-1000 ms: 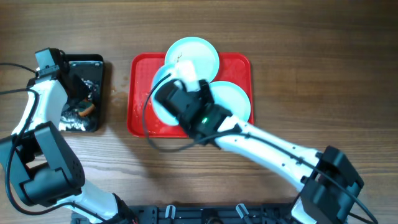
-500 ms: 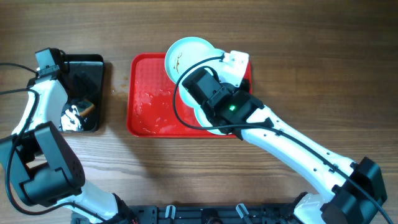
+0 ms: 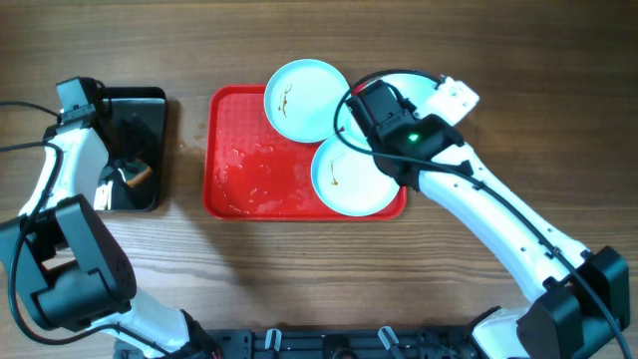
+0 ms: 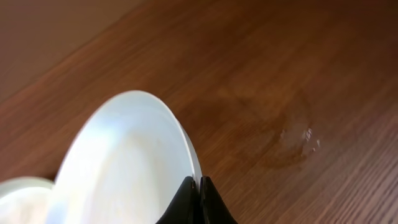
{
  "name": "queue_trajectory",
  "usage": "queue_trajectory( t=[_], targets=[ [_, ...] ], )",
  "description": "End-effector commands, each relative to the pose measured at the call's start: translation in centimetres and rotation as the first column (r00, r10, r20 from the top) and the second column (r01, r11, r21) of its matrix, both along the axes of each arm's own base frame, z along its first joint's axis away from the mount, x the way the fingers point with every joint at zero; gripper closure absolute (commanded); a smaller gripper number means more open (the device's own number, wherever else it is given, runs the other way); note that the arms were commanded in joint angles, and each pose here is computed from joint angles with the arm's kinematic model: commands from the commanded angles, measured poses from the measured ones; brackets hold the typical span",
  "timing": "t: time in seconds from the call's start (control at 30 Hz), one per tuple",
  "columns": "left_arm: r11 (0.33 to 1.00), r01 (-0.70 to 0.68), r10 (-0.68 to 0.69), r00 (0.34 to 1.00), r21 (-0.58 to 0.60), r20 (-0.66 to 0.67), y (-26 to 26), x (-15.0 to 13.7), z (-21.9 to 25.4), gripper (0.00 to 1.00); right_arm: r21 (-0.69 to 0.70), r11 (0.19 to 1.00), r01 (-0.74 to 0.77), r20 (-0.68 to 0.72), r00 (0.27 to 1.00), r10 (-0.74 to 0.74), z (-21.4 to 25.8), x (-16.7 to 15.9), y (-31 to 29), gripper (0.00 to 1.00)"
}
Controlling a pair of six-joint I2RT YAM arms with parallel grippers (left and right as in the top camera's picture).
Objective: Clean dirty plates on tray and stack at the side
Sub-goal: 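Lift the cleaned plate with the right gripper and move it right of the tray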
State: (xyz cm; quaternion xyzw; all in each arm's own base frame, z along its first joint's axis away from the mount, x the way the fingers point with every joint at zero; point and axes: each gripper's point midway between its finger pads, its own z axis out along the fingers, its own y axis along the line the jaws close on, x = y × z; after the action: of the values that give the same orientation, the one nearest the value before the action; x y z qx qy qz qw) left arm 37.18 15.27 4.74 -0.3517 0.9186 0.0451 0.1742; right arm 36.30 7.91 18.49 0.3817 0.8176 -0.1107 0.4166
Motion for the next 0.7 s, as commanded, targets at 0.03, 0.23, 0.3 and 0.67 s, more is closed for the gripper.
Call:
queue_trajectory(
  t=[0.03, 0.23, 0.3, 0.67],
  targets=[
    [1.000, -0.005, 0.005, 1.000, -0.010, 0.010, 0.2, 0.3, 0.2, 0.00, 0.106, 0.969, 0.223, 0.044, 0.973, -0.228, -1.3, -0.1, -2.9, 0.96],
    [1.000, -0.004, 0.004, 1.000, -0.009, 0.013, 0.2, 0.3, 0.2, 0.00, 0.188, 0.904, 0.385, 0.006, 0.920, -0.393, -2.8, -0.6, -6.0, 0.96],
    [1.000, -0.003, 0.004, 1.000, -0.009, 0.021, 0.2, 0.5, 0.3, 0.01, 0.185, 0.895, 0.406, -0.005, 0.911, -0.413, -3.0, -0.6, -6.8, 0.96],
    [1.000, -0.003, 0.003, 1.000, -0.007, 0.027, 0.3, 0.7, 0.3, 0.00, 0.338, 0.837, -0.430, -0.173, 0.846, 0.504, -6.7, 5.2, 5.1, 0.96]
  ],
)
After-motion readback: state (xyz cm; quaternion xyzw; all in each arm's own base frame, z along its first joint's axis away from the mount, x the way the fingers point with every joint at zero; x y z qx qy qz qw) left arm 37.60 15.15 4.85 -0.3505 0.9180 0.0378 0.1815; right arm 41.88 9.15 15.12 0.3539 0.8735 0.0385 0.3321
